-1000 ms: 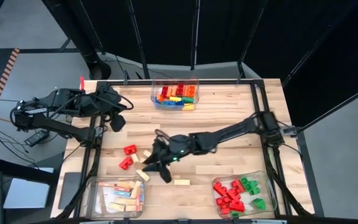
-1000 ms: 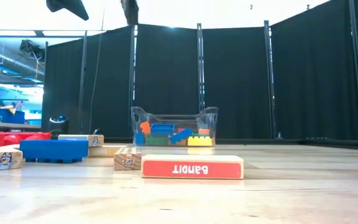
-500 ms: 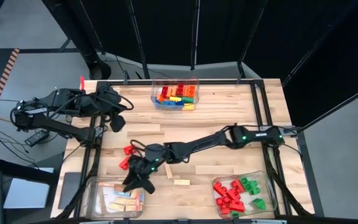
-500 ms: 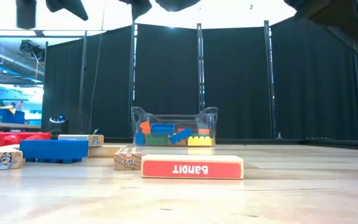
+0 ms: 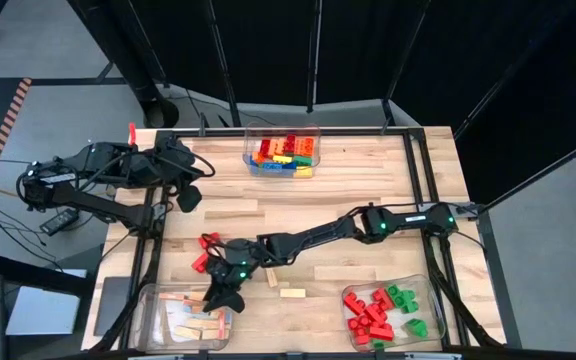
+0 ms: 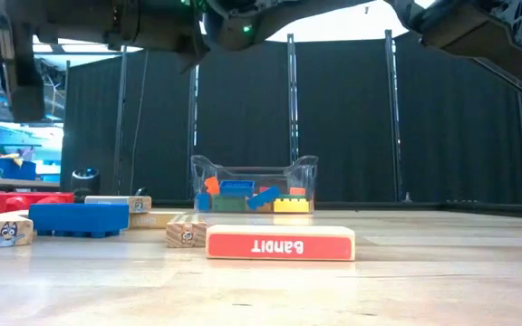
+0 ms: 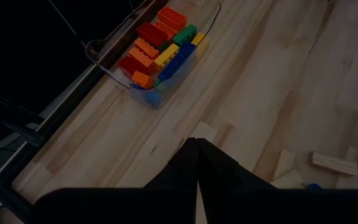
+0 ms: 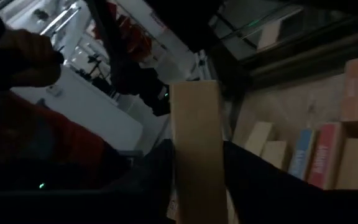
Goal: Sort blocks by size
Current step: Put the white block into the bottom left transparent bin
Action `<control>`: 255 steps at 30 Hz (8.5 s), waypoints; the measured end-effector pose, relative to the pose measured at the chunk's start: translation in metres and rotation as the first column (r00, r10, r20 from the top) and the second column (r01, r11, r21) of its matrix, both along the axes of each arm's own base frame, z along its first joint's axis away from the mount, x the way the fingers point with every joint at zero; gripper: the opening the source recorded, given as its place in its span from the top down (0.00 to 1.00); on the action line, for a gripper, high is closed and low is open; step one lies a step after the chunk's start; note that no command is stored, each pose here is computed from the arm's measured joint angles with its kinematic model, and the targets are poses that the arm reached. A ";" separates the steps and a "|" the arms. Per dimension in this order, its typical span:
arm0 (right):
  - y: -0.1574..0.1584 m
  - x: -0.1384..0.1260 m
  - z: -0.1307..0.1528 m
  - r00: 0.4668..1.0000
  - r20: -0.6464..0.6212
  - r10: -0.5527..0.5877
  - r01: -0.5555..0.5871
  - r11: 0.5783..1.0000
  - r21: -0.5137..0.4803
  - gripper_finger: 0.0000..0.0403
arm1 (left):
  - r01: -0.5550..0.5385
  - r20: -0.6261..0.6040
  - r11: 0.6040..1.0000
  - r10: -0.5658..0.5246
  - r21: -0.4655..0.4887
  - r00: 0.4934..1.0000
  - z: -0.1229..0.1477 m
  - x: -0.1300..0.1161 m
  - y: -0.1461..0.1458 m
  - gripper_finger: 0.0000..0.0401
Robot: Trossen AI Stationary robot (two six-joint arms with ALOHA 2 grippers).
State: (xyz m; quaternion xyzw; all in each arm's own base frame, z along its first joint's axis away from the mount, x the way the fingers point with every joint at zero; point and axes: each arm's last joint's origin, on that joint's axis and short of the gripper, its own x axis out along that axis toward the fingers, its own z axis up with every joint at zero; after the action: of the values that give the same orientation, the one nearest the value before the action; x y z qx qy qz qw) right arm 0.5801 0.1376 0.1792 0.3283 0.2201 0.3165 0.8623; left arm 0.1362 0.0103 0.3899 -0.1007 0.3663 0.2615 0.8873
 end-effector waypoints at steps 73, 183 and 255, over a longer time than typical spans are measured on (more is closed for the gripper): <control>-0.062 -0.046 -0.044 0.725 -0.283 -0.628 0.212 0.594 -0.776 0.71 | 0.000 0.008 1.000 0.000 0.001 1.000 0.001 0.000 0.000 0.97; -0.093 -0.087 -0.008 0.694 -0.574 -0.436 -0.052 0.764 -0.643 0.45 | 0.017 -0.010 1.000 -0.017 0.016 1.000 0.000 0.000 0.000 0.97; -0.025 -0.034 0.058 0.934 0.305 -0.187 0.283 0.908 -0.310 0.71 | 0.037 -0.016 0.999 -0.037 0.033 0.999 0.000 0.000 0.000 0.97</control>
State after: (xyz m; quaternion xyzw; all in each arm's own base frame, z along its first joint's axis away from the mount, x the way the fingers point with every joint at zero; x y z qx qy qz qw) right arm 0.5459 0.1122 0.2374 0.1486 0.1125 0.2069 0.9605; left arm 0.1365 0.0103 0.3903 -0.0771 0.3704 0.2519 0.8907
